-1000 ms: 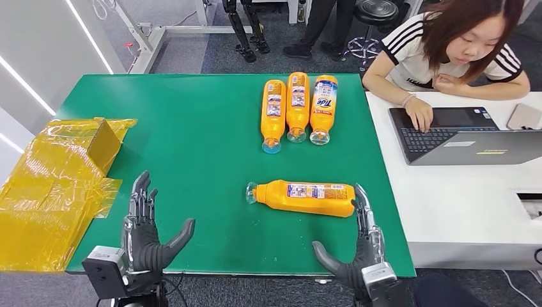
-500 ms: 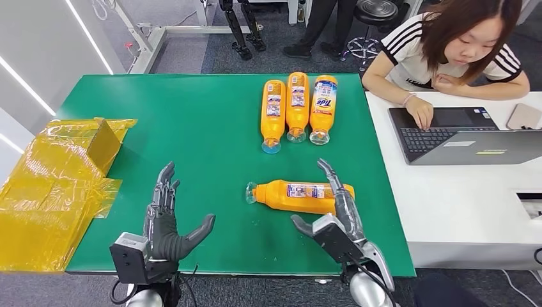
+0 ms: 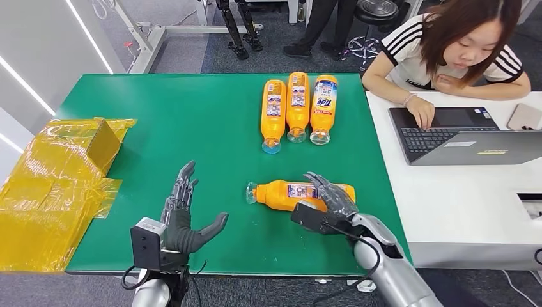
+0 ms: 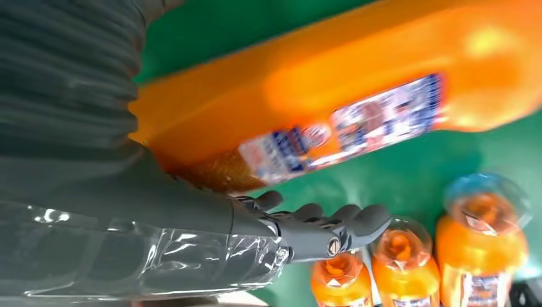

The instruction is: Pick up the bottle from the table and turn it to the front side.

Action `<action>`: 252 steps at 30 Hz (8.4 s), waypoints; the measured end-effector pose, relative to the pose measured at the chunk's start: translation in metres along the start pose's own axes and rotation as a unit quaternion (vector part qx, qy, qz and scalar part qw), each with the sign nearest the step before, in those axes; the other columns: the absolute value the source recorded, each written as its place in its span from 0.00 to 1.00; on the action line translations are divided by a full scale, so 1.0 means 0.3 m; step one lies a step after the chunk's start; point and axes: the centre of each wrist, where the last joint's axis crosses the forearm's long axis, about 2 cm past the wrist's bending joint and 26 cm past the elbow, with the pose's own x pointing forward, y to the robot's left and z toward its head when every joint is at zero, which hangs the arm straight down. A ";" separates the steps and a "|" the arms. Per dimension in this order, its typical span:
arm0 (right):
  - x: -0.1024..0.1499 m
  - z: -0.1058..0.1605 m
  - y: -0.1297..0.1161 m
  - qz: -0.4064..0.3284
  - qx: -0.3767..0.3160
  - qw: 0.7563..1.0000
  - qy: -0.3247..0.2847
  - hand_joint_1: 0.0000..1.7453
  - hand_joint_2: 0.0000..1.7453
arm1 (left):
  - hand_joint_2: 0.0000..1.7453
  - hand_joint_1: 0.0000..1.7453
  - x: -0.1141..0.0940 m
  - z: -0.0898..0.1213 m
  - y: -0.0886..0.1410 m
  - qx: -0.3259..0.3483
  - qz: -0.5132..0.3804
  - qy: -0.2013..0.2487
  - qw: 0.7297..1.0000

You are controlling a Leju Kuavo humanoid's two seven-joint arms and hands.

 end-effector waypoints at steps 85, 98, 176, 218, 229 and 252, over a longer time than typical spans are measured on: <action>0.036 0.125 0.126 -0.323 -0.219 0.902 -0.185 1.00 1.00 | 1.00 0.00 -0.017 -0.161 0.026 -0.080 0.148 0.020 0.985; 0.303 -0.119 -0.082 -0.255 -0.249 0.887 -0.294 1.00 1.00 | 1.00 0.00 0.122 -0.581 -0.051 -0.202 0.321 0.021 0.925; 0.179 -0.027 -0.087 -0.227 -0.277 0.905 -0.230 0.00 1.00 | 1.00 1.00 0.234 -0.931 0.089 -0.069 -0.266 -0.178 0.945; 0.008 0.216 -0.031 -0.228 -0.335 0.898 -0.171 0.00 1.00 | 1.00 1.00 0.038 -0.830 0.482 -0.186 -0.828 -0.062 0.526; -0.011 0.313 0.011 -0.224 -0.353 0.897 -0.148 0.00 1.00 | 1.00 1.00 -0.058 -0.644 0.644 -0.253 -0.792 0.009 0.556; 0.006 0.390 0.005 -0.222 -0.370 0.891 -0.138 0.00 1.00 | 1.00 1.00 -0.242 -0.336 0.675 -0.336 -0.727 0.099 0.590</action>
